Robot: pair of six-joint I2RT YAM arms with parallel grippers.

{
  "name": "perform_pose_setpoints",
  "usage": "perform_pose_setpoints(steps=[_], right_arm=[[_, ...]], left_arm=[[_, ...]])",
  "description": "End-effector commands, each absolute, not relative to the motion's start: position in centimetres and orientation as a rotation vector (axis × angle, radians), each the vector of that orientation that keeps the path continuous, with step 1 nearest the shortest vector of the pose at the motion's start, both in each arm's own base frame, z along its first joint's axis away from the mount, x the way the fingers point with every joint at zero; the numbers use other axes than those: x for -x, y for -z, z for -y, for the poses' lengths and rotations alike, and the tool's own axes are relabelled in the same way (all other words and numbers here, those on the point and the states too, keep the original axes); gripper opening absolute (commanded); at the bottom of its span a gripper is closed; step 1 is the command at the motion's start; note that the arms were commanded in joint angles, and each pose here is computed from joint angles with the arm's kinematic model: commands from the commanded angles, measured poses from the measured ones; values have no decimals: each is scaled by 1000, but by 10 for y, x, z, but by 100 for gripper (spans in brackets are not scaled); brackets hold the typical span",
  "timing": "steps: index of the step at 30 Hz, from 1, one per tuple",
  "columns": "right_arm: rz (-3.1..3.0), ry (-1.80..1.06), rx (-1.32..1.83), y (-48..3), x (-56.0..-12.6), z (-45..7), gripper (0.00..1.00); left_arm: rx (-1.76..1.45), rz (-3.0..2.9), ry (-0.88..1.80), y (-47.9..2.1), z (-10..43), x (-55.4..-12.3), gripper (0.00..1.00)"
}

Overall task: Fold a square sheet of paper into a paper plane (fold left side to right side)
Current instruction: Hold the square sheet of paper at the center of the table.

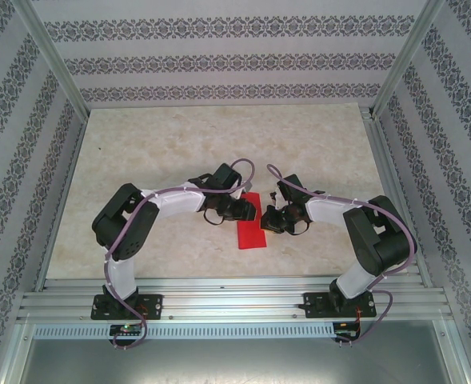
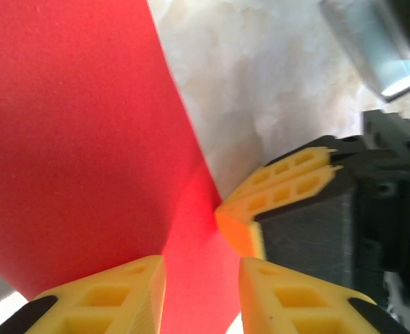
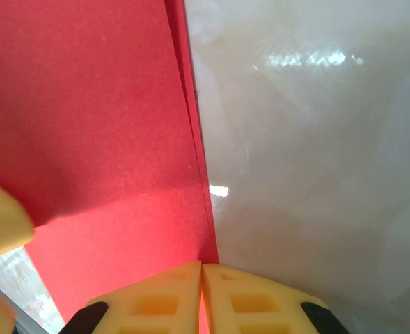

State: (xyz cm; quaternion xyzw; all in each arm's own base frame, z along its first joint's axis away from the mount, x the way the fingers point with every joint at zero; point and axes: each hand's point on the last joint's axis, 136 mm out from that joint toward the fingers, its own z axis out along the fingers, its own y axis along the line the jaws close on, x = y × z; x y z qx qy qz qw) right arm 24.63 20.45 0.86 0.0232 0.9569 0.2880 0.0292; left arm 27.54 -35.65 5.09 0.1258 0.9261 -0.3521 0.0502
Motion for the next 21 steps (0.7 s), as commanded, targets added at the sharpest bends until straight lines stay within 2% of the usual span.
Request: perform_pose_setpoints(steps=[1,12,21], right_arm=[[-3062,-619,-95,24,-231,-176,12],[-3039,-647,-71,19,-234,-179,12],[-2805,-903,-14,-46,-263,-204,13]], left_arm=[[-392,-2889,953,-26,343,-271,34],[-374,-2956,870,2,329,-264,32],[-367,-2970,907,11,327,-254,32]])
